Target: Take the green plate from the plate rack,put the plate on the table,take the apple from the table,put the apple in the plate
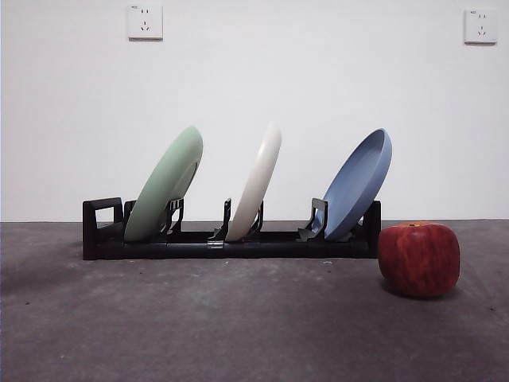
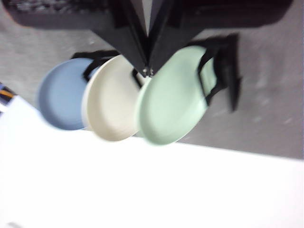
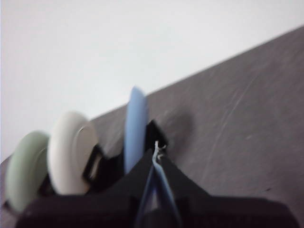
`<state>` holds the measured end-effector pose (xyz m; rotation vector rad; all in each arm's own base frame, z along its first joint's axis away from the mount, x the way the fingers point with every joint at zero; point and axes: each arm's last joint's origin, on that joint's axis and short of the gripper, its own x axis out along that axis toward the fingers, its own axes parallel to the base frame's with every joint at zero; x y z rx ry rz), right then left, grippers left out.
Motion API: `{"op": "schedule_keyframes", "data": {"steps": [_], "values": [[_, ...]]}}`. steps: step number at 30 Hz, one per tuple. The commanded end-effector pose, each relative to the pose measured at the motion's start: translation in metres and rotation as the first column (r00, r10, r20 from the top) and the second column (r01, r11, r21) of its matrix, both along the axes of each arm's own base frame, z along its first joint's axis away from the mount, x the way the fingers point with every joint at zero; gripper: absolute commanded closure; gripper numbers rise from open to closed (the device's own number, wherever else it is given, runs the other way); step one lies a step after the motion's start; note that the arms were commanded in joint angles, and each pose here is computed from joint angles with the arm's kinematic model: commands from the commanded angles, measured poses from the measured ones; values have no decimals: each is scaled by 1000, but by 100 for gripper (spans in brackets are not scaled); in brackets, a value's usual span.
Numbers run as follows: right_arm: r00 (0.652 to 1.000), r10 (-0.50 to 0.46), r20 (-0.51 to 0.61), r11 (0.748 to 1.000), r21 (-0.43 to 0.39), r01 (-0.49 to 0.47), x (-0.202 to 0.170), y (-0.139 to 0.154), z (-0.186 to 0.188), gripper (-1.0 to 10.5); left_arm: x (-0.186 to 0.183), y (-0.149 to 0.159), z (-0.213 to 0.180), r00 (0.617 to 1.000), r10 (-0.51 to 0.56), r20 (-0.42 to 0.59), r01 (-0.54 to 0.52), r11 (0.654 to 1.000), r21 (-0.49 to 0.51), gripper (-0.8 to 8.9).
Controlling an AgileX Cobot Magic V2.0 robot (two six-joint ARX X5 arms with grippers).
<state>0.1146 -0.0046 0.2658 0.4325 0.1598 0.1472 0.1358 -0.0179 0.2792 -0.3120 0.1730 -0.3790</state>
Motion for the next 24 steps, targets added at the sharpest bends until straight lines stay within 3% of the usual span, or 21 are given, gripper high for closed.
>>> {"op": "schedule_keyframes", "data": {"steps": [1,4,7,14,20,24], "values": [[996,76,-46,997,24,-75,13,1,28,956,12,-2,18,998,-53,-25,52,999,-10,818],[976,197,-97,980,30,-195,31,2,56,956,27,-4,38,991,-112,-75,111,994,-18,818],[937,324,-131,946,30,-323,50,3,84,954,44,-7,56,977,-159,-142,156,987,-30,818],[844,478,-245,870,-2,-493,91,23,131,949,79,-14,90,932,-251,-262,260,966,0,818],[778,499,-382,823,-73,-563,119,56,148,946,102,-27,108,890,-310,-335,331,944,5,818],[761,467,-450,813,-122,-570,136,73,150,939,112,-38,112,867,-347,-358,384,923,37,817]]}}
